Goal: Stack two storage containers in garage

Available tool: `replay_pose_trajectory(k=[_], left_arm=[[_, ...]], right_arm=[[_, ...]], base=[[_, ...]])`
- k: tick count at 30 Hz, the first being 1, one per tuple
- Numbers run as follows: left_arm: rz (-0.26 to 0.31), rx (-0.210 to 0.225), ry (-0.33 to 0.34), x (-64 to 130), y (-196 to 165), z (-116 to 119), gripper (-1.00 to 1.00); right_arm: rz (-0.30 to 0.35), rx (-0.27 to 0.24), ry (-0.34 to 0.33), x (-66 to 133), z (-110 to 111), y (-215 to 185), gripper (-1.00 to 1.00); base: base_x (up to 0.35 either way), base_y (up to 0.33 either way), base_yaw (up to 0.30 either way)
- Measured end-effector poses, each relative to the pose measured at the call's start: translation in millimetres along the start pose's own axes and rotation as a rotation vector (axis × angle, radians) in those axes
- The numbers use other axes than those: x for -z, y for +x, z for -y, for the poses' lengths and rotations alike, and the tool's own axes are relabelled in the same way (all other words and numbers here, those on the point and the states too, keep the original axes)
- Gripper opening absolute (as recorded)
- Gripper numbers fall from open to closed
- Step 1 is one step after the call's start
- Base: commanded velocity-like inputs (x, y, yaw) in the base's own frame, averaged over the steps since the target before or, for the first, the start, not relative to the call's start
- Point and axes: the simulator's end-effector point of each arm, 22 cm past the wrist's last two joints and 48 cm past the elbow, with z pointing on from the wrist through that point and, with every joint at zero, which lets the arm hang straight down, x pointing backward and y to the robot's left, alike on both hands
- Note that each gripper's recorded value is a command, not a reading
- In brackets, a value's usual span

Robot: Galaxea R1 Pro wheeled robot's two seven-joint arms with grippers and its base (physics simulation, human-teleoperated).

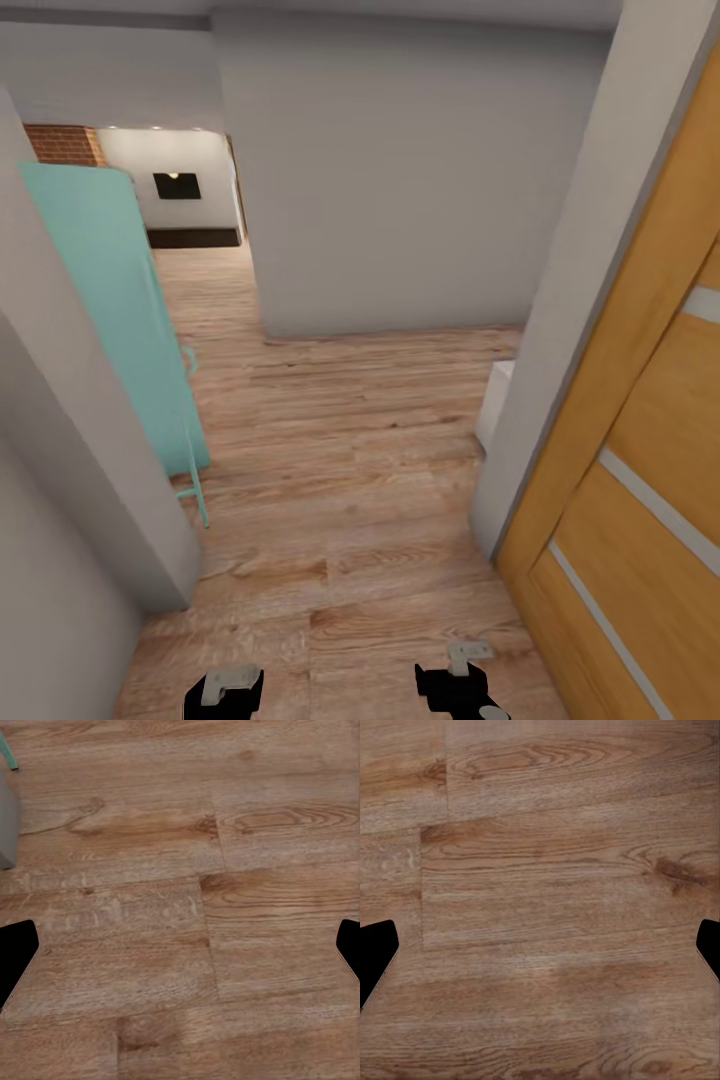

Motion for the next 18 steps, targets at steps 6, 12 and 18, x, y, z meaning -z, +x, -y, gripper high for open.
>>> replay_pose_trajectory(k=[6,12,18], left_arm=[[0.010,0.000,0.000,0.4,-5,0,1.00],[0.019,0.000,0.001,0.9,-9,0,1.00],[0.029,0.000,0.001,1.4,-14,0,1.00]], right_arm=[[0.010,0.001,0.000,1.3,0,-5,1.00],[0.020,0.002,0.000,2.7,0,-10,1.00],[0.029,0.003,0.000,4.2,-1,-14,1.00]], base=[[0.344,0.000,0.000],[0.344,0.000,0.000],[0.344,0.000,0.000]])
